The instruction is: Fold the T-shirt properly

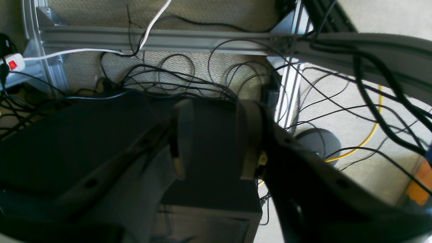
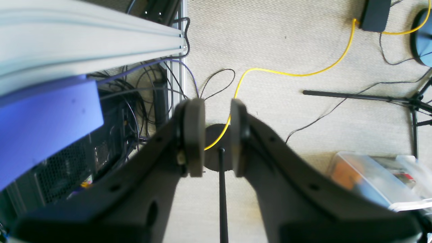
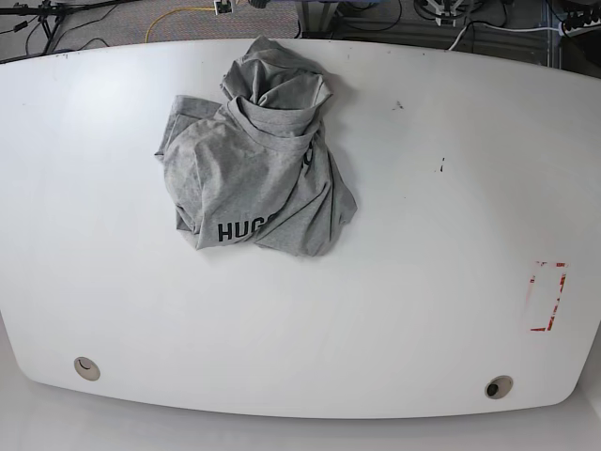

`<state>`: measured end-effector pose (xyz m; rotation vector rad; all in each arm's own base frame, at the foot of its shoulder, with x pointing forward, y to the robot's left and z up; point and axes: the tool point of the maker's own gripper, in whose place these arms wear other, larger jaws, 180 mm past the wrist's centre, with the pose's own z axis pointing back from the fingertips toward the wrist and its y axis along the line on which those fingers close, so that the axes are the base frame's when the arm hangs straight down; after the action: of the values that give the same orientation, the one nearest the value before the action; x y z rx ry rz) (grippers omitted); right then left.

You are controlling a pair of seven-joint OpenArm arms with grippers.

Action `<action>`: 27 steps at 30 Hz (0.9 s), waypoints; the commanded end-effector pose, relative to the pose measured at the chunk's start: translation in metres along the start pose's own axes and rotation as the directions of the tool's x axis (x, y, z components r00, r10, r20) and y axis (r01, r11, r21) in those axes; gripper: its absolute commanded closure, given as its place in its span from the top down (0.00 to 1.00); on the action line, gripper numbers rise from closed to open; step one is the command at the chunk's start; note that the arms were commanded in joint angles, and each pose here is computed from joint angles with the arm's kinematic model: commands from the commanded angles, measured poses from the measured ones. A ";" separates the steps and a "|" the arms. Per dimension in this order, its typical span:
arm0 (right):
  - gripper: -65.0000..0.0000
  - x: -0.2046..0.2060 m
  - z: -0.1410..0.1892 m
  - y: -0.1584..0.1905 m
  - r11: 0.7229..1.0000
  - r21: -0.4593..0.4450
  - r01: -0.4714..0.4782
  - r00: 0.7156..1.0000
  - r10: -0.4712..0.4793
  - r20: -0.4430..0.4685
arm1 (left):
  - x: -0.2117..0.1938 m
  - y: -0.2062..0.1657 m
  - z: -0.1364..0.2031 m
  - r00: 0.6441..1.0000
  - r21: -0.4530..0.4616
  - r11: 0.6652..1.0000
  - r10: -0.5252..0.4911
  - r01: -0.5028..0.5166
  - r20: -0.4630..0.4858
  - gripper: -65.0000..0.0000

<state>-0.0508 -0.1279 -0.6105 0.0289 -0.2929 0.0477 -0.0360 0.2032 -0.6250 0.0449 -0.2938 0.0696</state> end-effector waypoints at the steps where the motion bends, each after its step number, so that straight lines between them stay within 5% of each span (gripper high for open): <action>1: 0.20 -0.003 0.008 -0.001 1.000 -0.004 -0.002 1.000 0.002 0.017 | -0.006 0.004 0.011 1.000 -0.008 1.000 -0.004 0.004 0.016 0.31; 10: 0.19 -0.011 0.031 -0.004 0.993 -0.008 0.118 0.992 -0.118 0.045 | -0.012 -0.003 0.039 0.998 -0.067 0.997 -0.023 0.027 0.059 0.31; 27: 0.19 -0.017 0.087 0.014 0.997 0.033 0.076 0.993 -0.079 0.093 | -0.010 -0.015 0.100 0.986 -0.085 0.994 -0.060 0.074 0.153 0.31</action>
<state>-0.0885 -0.1187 -0.5427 0.0745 -0.3690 -0.0224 -0.0684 0.1848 -0.5454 -0.0246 -0.4248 -0.0074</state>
